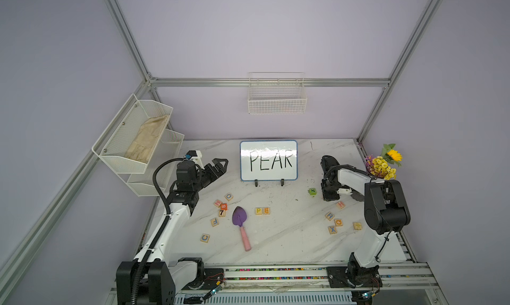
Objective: Spell the uppercase word “pear” with letter blocks
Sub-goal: Pick up the letter block from the center of the board.
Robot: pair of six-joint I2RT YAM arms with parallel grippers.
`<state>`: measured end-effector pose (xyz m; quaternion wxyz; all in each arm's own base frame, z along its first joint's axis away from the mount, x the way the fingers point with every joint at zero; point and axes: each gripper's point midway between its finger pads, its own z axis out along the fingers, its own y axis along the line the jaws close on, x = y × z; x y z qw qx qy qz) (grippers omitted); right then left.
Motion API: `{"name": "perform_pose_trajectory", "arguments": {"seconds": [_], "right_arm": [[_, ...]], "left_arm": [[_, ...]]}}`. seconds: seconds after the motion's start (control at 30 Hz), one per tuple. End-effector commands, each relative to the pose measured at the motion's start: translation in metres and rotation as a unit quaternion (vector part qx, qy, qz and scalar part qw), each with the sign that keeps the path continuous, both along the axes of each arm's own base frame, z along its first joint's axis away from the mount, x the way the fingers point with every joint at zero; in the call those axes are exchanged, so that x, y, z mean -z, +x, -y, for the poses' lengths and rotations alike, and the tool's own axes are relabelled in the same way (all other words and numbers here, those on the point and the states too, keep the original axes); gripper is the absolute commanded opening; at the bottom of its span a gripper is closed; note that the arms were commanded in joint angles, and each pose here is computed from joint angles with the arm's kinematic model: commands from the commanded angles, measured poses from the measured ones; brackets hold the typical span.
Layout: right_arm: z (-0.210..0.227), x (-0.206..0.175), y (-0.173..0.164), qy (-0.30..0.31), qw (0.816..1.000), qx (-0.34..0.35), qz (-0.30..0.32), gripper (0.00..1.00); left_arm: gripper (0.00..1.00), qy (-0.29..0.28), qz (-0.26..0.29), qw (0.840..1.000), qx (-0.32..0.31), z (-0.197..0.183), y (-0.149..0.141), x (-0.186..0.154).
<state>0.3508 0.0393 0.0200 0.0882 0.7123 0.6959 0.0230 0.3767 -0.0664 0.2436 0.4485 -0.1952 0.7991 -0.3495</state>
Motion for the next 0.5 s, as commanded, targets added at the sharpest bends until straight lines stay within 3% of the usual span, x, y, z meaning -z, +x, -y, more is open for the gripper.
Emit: {"name": "perform_pose_trajectory", "arguments": {"seconds": [0.0,0.47], "right_arm": [[-0.008,0.041,-0.042,0.024,0.995,0.038,-0.089,0.44],[-0.001,0.027,-0.034,0.002,0.997,0.013,-0.076,0.34]], "left_arm": [[1.00,-0.003,0.002,1.000,-0.008,-0.004,-0.006,0.007],[1.00,-0.004,0.000,1.000,-0.015,-0.007,-0.006,0.009]]}}
